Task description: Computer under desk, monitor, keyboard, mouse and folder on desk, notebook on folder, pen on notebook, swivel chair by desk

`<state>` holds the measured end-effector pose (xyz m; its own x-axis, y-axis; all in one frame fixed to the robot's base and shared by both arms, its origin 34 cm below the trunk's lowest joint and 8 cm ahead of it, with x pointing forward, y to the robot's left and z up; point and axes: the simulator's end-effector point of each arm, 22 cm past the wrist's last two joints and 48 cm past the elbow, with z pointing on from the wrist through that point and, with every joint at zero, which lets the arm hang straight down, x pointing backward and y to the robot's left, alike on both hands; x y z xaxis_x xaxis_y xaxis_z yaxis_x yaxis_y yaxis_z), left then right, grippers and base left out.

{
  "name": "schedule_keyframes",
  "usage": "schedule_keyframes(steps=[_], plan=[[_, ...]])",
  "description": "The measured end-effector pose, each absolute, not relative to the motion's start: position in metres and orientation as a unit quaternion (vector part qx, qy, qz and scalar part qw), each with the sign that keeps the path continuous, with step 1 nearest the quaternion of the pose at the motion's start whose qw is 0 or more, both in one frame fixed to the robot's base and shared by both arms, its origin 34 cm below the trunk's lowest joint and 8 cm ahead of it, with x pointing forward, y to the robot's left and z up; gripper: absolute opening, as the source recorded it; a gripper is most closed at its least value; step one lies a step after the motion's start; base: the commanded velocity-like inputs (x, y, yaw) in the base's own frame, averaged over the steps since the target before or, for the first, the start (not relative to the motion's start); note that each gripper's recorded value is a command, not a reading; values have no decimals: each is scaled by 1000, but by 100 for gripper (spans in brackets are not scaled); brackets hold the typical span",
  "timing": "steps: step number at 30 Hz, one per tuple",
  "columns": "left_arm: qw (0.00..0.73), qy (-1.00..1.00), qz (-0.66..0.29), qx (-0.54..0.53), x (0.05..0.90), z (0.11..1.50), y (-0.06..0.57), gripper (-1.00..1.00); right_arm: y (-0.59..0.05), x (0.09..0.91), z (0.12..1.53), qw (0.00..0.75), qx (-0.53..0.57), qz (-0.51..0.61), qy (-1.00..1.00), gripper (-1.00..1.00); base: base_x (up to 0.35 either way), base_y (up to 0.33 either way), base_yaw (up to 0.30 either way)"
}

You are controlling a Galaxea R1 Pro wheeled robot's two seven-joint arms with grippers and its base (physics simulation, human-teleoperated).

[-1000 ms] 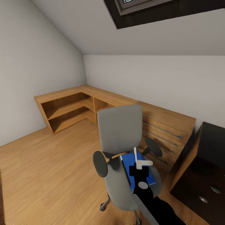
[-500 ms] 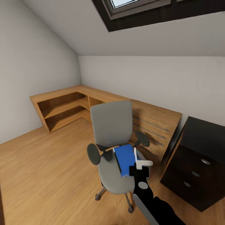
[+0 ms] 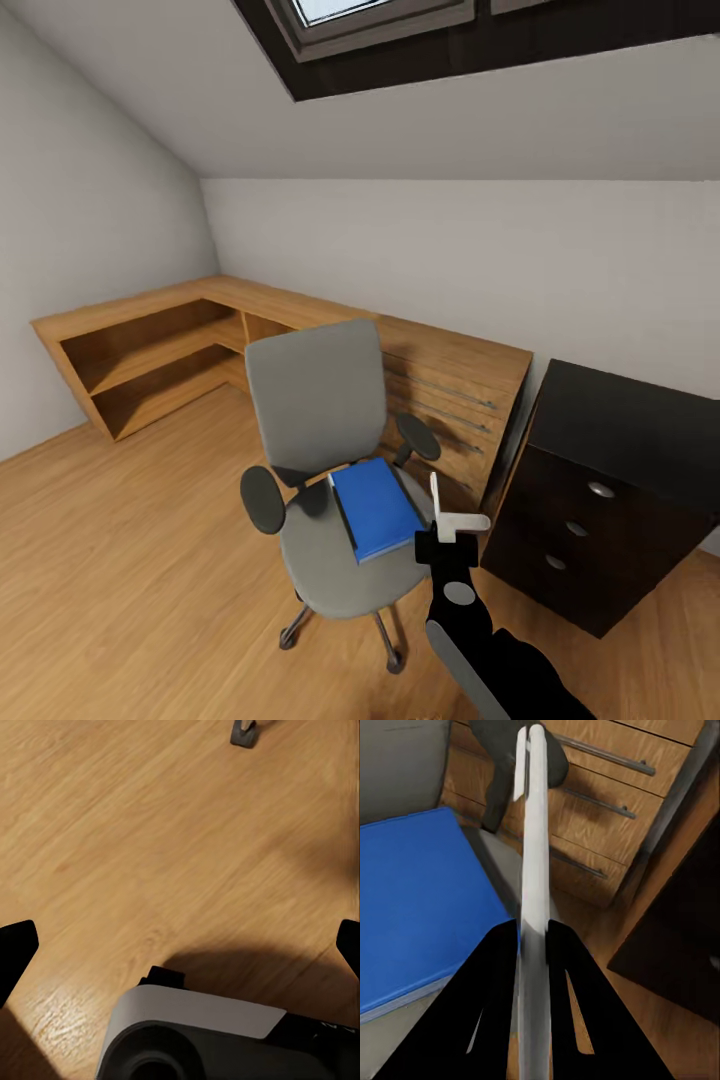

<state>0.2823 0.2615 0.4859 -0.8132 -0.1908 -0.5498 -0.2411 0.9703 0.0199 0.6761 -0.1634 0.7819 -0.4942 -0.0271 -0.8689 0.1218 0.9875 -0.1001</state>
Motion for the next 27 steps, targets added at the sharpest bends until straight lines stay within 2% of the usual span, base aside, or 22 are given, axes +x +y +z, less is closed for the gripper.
schedule_keyframes(steps=[27], plan=[[279, 952, 48, -120, 277, 485, 263, 100, -182, 682, 807, 525, 30, -83, 847, -100, 0, 0, -256]])
